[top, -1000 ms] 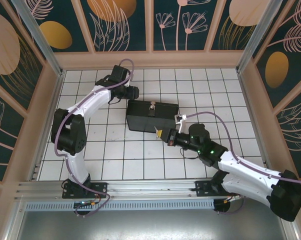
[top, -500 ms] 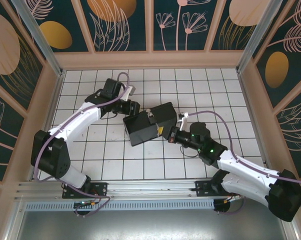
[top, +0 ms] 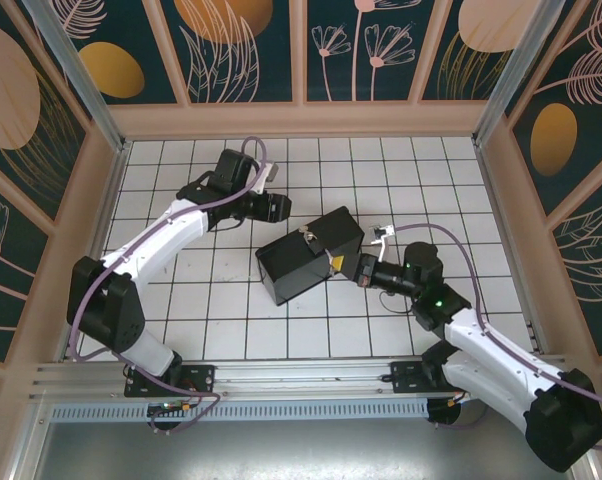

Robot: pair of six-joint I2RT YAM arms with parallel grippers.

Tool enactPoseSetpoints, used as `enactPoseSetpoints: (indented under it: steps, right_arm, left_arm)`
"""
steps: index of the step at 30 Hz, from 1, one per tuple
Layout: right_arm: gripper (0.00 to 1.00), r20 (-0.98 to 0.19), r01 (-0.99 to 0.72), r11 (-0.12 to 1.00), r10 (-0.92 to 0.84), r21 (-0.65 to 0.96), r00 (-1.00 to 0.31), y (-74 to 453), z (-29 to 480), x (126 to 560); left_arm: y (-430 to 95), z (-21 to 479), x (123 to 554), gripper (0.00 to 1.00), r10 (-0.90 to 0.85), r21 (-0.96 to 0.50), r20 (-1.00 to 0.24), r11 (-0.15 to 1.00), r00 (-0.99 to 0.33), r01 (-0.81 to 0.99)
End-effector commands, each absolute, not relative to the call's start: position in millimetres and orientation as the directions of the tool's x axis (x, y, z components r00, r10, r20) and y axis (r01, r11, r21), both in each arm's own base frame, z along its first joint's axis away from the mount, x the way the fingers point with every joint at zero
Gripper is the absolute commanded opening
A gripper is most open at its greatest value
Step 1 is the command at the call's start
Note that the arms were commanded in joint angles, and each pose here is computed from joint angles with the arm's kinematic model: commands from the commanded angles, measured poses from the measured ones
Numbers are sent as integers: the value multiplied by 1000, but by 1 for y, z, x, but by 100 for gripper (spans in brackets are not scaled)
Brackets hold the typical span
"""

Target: Unlock the padlock with the key

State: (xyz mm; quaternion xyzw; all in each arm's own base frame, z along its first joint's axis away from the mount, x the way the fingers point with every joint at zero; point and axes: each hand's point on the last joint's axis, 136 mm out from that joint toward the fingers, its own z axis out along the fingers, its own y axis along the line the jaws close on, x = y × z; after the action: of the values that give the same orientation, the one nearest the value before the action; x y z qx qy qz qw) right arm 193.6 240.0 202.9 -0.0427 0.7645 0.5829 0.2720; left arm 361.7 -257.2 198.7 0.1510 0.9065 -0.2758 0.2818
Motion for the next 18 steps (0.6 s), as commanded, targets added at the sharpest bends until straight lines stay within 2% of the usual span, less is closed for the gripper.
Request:
enactPoseSetpoints:
  steps: [1,6,9,18]
  right_arm:
    - [0,-431,-387,234,183,892,-883,246,201,179]
    - [0,-402,-364,207,190,908,-896,242,199,184]
    - [0,-389,-352,194,206,916,-898,239,201,187]
    - [0,-342,-312,164,203,936,-918,242,206,196]
  left_arm:
    - [-276,228,363,63,172,-395,-662,746,-729,536]
    - [-291,214,345,71,356,-283,-651,706,-670,649]
    - [-287,208,345,74,371,-248,-662,712,-652,657]
    - [-293,197,344,73,397,-234,-673,686,-624,689]
